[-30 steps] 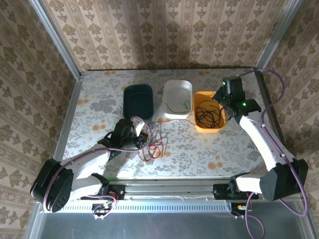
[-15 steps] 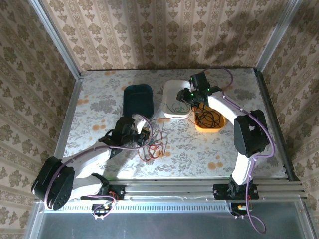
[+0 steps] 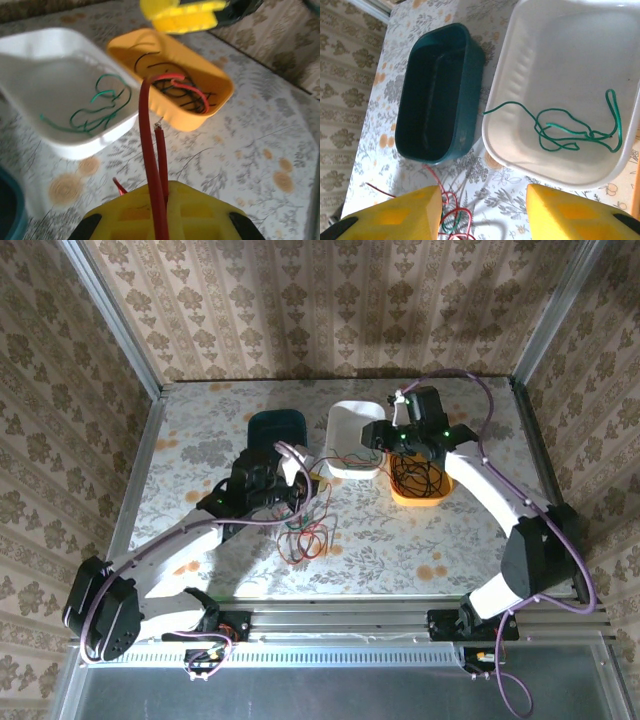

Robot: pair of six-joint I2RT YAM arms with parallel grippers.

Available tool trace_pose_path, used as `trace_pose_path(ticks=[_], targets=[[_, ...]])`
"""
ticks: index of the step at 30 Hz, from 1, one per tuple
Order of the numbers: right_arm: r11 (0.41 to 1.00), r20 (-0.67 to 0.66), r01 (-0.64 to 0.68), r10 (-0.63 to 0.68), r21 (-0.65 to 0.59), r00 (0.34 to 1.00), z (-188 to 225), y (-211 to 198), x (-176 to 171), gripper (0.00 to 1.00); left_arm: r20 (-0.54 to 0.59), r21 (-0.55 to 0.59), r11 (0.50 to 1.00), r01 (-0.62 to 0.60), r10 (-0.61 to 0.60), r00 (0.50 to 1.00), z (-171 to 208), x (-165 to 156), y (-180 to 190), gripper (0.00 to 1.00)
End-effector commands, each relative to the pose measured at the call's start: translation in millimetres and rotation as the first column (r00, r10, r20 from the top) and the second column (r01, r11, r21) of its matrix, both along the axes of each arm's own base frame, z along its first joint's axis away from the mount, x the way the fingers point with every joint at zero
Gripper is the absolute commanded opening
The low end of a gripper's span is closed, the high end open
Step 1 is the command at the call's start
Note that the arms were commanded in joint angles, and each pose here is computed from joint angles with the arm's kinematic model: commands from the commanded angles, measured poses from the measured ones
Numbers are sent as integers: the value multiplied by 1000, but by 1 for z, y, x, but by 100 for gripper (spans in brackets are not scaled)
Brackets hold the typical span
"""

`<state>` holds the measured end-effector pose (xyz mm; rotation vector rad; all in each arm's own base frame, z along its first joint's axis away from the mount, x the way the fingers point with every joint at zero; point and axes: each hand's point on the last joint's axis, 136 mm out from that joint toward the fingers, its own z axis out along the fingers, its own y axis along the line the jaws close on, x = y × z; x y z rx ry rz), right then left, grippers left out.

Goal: Untangle the cables

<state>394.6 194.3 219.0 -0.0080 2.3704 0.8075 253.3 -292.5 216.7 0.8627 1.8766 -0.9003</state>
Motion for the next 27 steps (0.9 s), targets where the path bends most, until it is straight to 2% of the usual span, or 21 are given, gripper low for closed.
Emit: trace_pose_path(ticks=[1,5,9,12,16,19,23,27], targets=[[994,74,-106,107,-24,991,19,4,-20,52,27,-24,997,70,-70,997,19,-6,-10,0],[982,133,-187,190,-35,973,40,8,-35,57,38,-51,992,112,-110,993,33,-8,-18,0],[957,145,-287,289,-34,946,48,16,-57,62,27,-42,991,131,-130,991,30,-7,-22,0],[937,113,-340,348,-82,931,34,23,-73,67,22,-32,990,139,-138,990,25,-7,-24,0],[910,55,-367,383,-193,922,8,26,-82,68,18,-28,988,149,-148,989,24,-6,-26,0],[879,26,-357,384,-316,923,-12,26,-79,69,19,-24,988,154,-154,988,24,-7,-27,0],[811,52,-271,346,-519,937,-22,18,-57,69,5,-19,985,169,-169,986,22,-10,-29,0],[796,104,-203,315,-570,943,-21,19,-35,66,-8,-15,983,182,-182,983,20,-15,-30,0]])
